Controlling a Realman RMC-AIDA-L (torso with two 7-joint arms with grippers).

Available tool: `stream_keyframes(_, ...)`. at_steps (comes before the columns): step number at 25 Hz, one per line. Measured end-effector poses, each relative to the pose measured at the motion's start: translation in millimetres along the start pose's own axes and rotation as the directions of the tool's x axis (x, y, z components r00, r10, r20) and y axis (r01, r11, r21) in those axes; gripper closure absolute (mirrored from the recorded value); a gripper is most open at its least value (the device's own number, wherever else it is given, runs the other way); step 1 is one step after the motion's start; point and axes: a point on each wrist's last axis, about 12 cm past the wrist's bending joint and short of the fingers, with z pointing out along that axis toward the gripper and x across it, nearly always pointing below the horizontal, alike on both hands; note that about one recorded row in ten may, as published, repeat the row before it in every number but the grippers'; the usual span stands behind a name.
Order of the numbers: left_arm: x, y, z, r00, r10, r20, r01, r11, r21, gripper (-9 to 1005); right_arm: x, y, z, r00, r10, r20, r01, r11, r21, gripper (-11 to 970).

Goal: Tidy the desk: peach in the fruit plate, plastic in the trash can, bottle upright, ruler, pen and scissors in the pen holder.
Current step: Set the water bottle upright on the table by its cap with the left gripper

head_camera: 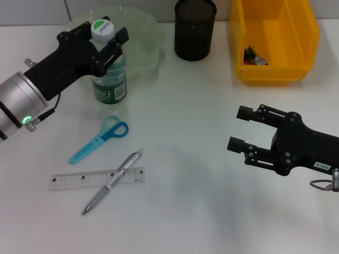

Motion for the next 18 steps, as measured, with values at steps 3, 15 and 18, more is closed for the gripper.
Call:
stream_keyframes(3, 0.3, 2.1, -0.9, 1.0, 0.002, 0.0, -0.002, 1.0, -0.018, 551, -0.7, -0.9, 1.1, 1.0, -0.003, -0.001, 0.003, 1.0, -0.001, 232)
stream_keyframes(15, 4.3, 6.6, -1.7, 1.0, -0.006, -0.026, 0.005, 0.998, -0.064, 551, 1.1, -4.0, 9.4, 1.0, 0.017, -0.005, -0.017, 1.0, -0.002, 232)
stream_keyframes(18, 4.7, 7.8, -2.2, 1.0, -0.018, -0.02, 0.016, 0.996, -0.083, 551, 0.8, -4.4, 9.8, 1.0, 0.015, -0.005, -0.015, 1.0, -0.002, 232)
